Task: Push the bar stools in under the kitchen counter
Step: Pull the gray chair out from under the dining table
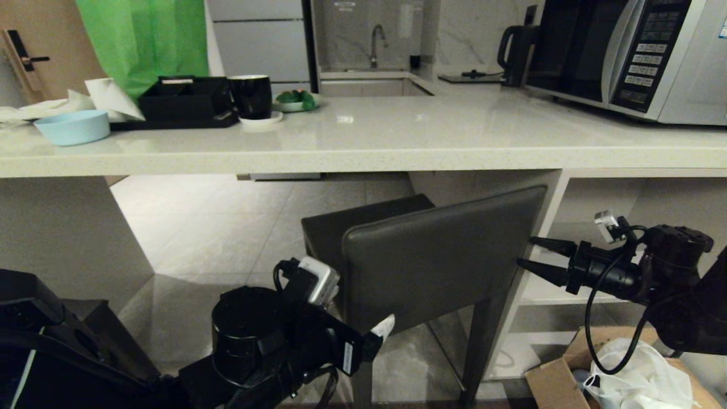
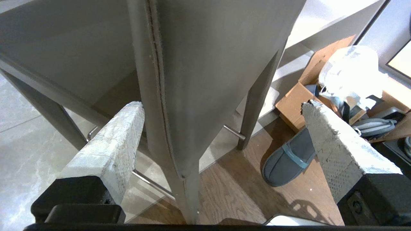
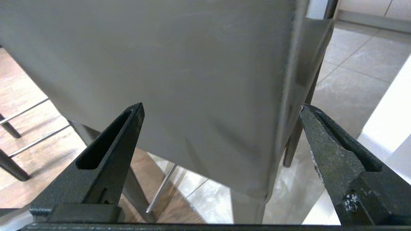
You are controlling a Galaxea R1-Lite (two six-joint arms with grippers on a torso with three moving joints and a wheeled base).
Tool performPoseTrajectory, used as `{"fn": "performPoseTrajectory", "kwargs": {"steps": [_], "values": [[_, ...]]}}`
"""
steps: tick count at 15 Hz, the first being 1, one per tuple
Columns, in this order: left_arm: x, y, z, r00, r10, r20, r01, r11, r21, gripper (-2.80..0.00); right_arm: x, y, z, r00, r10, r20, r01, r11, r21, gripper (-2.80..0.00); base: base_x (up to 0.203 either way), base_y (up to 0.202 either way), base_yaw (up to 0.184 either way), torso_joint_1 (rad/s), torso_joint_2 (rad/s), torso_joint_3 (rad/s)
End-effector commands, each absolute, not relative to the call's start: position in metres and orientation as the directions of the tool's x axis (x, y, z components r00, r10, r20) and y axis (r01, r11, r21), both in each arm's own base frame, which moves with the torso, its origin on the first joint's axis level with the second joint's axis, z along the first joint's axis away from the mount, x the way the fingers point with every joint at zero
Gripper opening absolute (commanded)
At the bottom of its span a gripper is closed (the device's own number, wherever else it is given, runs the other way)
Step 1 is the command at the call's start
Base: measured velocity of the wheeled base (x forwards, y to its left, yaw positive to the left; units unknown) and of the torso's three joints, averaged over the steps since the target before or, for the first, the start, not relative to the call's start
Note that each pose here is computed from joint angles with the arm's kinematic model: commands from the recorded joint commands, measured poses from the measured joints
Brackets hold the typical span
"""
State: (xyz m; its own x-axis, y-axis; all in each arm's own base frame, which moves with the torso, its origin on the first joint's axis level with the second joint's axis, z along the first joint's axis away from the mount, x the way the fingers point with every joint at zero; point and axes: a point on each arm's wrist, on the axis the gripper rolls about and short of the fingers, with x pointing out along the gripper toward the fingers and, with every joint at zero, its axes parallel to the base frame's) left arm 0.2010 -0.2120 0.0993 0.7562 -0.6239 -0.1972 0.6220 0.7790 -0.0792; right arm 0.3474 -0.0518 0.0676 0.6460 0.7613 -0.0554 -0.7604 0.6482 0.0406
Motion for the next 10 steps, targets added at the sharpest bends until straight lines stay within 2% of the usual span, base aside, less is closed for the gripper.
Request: {"fn": "performPoseTrajectory", "kwargs": {"steps": [1,3,10], "values": [[0.203,-0.215,0.098,0.757,-0.624,-0.192,0.621,0.779,-0.083,0.00,0.352,-0.052,0.067,0.624,0.780,-0.046,-0.779,0.626,0.029,0.00,0.000,0.000,0.000,0.000,0.00,0.000],[0.207,-0.217,0.096,0.760,-0.619,-0.197,0.614,0.784,-0.092,0.00,0.352,-0.044,0.066,0.538,0.842,-0.037,-0.842,0.539,0.030,0.00,0.000,0.000,0.000,0.000,0.00,0.000],[0.223,-0.201,0.101,0.808,-0.562,-0.176,0.553,0.827,-0.102,0.00,0.354,-0.002,0.057,0.436,0.900,-0.016,-0.900,0.437,0.004,0.00,0.000,0.000,0.000,0.000,0.00,0.000]]}}
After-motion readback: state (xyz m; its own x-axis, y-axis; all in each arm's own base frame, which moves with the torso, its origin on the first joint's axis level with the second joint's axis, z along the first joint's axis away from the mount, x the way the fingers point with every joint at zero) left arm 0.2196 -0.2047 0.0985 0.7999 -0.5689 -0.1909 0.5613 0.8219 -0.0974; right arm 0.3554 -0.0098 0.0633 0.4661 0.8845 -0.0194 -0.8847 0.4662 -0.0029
